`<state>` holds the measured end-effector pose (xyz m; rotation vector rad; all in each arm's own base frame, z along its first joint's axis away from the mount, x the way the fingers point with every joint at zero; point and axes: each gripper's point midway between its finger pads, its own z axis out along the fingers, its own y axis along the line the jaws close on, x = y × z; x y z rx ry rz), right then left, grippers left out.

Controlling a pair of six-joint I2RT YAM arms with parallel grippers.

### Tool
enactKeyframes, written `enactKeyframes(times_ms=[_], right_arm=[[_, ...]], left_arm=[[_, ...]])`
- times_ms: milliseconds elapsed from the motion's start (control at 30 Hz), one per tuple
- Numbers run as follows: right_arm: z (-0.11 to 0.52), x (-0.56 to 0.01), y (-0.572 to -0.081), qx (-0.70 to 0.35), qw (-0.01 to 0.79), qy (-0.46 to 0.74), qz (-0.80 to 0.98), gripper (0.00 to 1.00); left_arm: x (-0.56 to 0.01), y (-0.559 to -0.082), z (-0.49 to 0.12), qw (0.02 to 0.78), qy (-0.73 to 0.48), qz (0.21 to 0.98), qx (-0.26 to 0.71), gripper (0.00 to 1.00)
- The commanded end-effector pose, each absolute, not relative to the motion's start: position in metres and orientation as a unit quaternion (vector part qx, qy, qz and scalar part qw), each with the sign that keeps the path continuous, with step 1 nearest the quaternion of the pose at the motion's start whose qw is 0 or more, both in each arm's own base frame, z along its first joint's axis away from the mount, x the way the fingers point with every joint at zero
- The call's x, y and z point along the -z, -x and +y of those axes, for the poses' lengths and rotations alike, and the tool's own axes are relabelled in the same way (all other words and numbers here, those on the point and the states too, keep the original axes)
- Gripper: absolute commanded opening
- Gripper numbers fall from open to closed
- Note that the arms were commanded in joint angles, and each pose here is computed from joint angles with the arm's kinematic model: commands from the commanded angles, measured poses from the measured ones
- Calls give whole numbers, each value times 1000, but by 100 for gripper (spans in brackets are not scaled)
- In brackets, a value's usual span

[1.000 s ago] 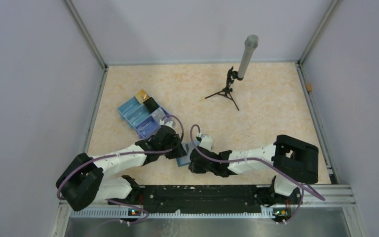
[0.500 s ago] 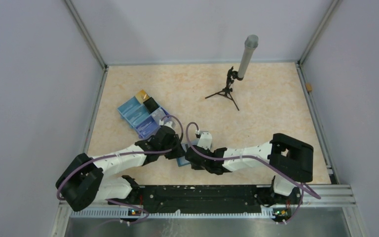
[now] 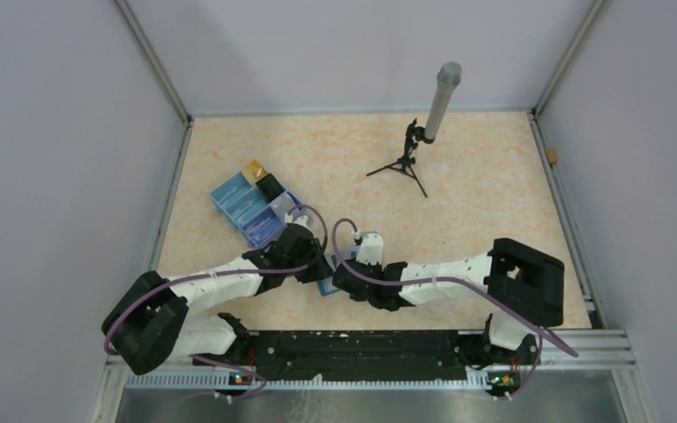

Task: Put the credit cards into the card holder
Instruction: Insert the credit card into the card holder.

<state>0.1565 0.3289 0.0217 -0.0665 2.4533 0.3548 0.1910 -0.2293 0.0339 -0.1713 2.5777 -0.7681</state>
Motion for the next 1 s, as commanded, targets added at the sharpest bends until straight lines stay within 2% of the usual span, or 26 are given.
enactKeyframes(times_ms=[0,133,367,500,767,967], right_arm=[[328,-54,-158,-148,342,43,927,20],[322,-68,-157,-166,329,58,928,34],[300,-59,-178,-202,293,67,932,49],[291,-53,-189,-235,277,66,929,54],[277,-39,-198,-266,259,48,927,55],[279,-29,-198,-286,245,36,926,49]], left_arm=[[-29,-189,-225,214,63,937,268,27],[-42,-193,-229,222,60,933,276,28],[-56,-197,-236,225,58,929,288,31],[-58,-198,-236,224,57,930,287,31],[-71,-201,-244,225,48,926,299,38],[-58,-195,-246,194,50,936,290,40]])
